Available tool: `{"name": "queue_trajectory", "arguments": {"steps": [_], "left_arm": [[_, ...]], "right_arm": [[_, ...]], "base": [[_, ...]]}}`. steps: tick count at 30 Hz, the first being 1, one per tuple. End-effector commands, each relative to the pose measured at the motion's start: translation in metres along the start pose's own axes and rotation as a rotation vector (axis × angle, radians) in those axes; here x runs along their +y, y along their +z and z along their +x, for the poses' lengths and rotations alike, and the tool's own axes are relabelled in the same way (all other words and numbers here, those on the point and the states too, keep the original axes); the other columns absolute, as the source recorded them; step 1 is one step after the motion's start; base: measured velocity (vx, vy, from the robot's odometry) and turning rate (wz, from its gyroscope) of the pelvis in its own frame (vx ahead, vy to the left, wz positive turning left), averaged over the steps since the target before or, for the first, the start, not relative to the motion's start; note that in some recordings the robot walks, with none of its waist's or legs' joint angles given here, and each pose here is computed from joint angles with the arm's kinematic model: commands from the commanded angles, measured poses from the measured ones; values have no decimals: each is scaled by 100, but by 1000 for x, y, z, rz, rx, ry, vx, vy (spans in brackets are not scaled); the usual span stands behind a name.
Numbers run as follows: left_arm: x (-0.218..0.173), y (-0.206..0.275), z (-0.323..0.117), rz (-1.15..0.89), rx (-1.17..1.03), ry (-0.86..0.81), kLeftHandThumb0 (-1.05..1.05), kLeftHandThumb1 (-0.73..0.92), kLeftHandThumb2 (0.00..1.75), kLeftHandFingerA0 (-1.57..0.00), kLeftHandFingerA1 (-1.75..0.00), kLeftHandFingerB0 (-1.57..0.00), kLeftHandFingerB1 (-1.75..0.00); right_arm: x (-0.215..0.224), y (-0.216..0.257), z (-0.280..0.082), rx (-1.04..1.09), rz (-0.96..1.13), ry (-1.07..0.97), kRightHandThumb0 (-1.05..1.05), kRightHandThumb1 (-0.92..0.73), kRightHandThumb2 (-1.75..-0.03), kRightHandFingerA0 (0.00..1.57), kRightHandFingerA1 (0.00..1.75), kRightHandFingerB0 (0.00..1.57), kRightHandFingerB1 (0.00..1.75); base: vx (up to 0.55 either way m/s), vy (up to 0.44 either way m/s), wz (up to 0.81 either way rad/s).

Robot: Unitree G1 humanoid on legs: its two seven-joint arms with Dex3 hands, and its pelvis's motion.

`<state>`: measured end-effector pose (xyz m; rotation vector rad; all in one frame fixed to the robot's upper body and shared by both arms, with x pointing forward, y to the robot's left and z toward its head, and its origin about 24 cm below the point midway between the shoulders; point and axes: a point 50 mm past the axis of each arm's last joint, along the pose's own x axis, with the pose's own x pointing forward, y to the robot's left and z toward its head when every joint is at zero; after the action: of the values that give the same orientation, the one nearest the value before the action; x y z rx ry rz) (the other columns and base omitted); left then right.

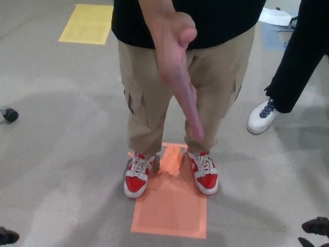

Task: The robot extends its right arm to grab a person's hand and shakes it

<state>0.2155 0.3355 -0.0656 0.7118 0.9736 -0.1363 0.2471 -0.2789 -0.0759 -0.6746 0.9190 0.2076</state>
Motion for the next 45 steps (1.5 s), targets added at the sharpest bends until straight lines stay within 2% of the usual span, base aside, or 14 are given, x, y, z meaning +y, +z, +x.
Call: {"name": "queue_trajectory", "arguments": {"steps": [1, 6, 7, 8, 10, 14, 17, 18, 21, 22, 31, 32, 44, 45], "left_arm": [[-1, -11, -3, -1, 11, -50, -37, 53, 111, 0, -51, 0, -48], [1, -9, -3, -12, -1, -47, -36, 55, 112, 0, -51, 0, -49], [1, -9, -3, -9, -3, -51, -76, 90, 67, -10, -35, -14, -33], [1, -9, -3, -8, -3, -53, -79, 74, 107, -2, -45, -10, -47], [0, -11, -4, 8, 1, -60, -74, 74, 110, -1, -41, -4, -44], [0, -11, -3, -16, 6, -51, -36, 55, 112, 0, -51, 0, -49], [0, -12, -4, -19, 0, -55, -74, 92, 68, -10, -34, -14, -34], [0, -12, -4, -14, 6, -51, -37, 56, 113, 0, -51, 0, -49], [0, -11, -3, -2, 14, -47, -36, 55, 112, 0, -51, 0, -49], [-1, -12, -3, -11, 13, -49, -36, 56, 113, 0, -51, 0, -49], [-1, -15, -2, -9, 60, -34, -81, 77, 113, -1, -42, -15, -48], [-1, -14, -2, -3, 53, -35, -87, 84, 115, 0, -38, -11, -46], [-1, -16, -3, -12, 51, -38, -83, 78, 119, -3, -40, -4, -45], [-1, -17, -3, -8, 54, -28, -38, 47, 111, -1, -51, -1, -49]], "right_arm": [[-16, 5, -3, -59, 73, -65, -80, -71, -108, 0, 30, 7, 29], [-43, 32, -11, -232, 202, -242, -84, -68, -110, 0, 30, 0, 22], [-47, 38, -15, -283, 216, -274, -86, -88, -64, 2, 30, 2, 25], [-53, 47, -21, -346, 223, -304, -83, -68, -108, 0, 31, 8, 30], [-60, 59, -36, -444, 225, -335, -81, -85, -66, 2, 28, 3, 27], [-69, 85, -66, -584, 179, -385, -87, -70, -107, 1, 35, 4, 30], [-72, 101, -84, -658, 165, -414, -84, -86, -67, 4, 35, 2, 27], [-73, 109, -93, -711, 181, -415, -101, -73, -112, 6, 22, 10, 10], [-70, 139, -131, -900, 150, -443, -83, -83, -67, 5, 35, 4, 30], [-68, 145, -138, -925, 119, -457, -85, -66, -103, 3, 40, 2, 32], [-44, 186, -195, -1090, -110, -454, -103, -79, -116, 0, 27, 7, 26], [-41, 191, -200, -1105, -134, -452, -94, -92, -68, 0, 32, 1, 34], [-21, 225, -232, -1160, -268, -386, -97, -78, -116, 0, 21, 0, 23], [-20, 226, -232, -1164, -266, -380, -97, -77, -116, 0, 20, 0, 22]], "base": [[0, 0, 0], [0, 0, 0], [0, 0, 0], [0, 0, 0], [0, 0, 0], [0, 0, 0], [0, 0, 0], [0, 0, 0], [0, 0, 0], [0, 0, 0], [0, 0, 0], [0, 0, 0], [0, 0, 0], [0, 0, 0]]}}
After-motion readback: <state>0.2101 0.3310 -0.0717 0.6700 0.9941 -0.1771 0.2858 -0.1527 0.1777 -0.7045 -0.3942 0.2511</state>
